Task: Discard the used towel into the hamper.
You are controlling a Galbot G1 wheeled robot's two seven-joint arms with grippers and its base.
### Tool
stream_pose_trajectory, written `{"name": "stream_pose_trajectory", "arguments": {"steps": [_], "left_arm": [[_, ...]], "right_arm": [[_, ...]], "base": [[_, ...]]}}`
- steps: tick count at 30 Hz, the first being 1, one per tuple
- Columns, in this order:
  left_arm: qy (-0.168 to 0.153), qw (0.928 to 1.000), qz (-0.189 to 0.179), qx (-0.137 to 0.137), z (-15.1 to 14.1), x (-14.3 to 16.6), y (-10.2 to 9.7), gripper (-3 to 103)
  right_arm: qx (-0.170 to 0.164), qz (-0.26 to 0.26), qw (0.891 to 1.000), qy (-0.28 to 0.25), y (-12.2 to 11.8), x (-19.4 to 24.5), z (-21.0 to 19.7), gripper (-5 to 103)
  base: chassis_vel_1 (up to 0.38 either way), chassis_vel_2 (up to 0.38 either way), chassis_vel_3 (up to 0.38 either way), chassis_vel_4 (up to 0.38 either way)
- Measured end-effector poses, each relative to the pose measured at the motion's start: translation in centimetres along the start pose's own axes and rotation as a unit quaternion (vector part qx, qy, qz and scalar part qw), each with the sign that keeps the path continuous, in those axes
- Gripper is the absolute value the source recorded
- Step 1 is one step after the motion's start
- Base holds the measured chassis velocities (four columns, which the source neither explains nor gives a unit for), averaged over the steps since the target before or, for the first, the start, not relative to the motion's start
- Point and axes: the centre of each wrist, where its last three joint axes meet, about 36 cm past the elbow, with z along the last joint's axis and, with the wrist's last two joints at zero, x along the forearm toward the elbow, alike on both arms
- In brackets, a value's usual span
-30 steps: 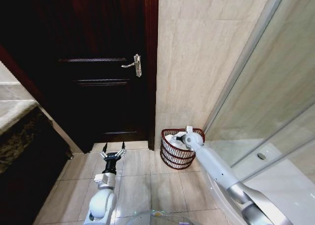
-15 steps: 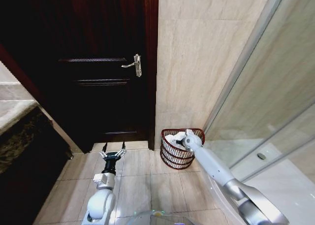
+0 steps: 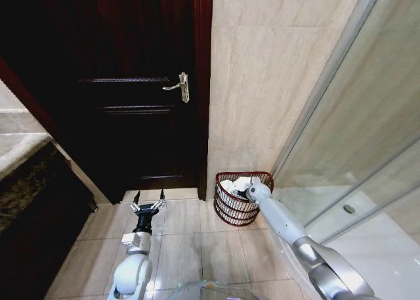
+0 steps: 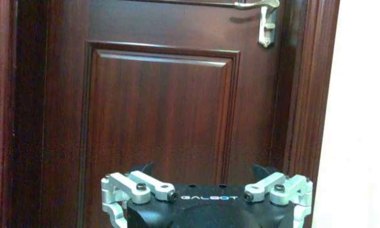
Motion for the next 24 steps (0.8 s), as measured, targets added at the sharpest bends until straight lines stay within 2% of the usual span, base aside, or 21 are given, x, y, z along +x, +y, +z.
{"name": "stream_pose_trajectory", "arguments": {"steps": [17, 21, 24], "left_arm": [[0.006, 1.0, -0.002, -0.001, 0.1, 0.4, -0.2, 100], [0.002, 1.0, -0.001, -0.003, -0.2, 0.3, -0.1, 100], [0.0, 1.0, 0.0, -0.003, -0.3, 0.2, -0.2, 100]], "right_arm": [[0.006, -0.01, 1.0, 0.008, 0.1, -2.0, 0.2, 100], [0.013, -0.012, 1.0, -0.008, 0.3, -0.8, 0.3, 100], [0.02, -0.014, 0.999, -0.039, 1.6, 1.8, -0.2, 100]], "base": [[0.0, 0.0, 0.0, 0.0], [0.0, 0.0, 0.0, 0.0], [0.0, 0.0, 0.0, 0.0]]}}
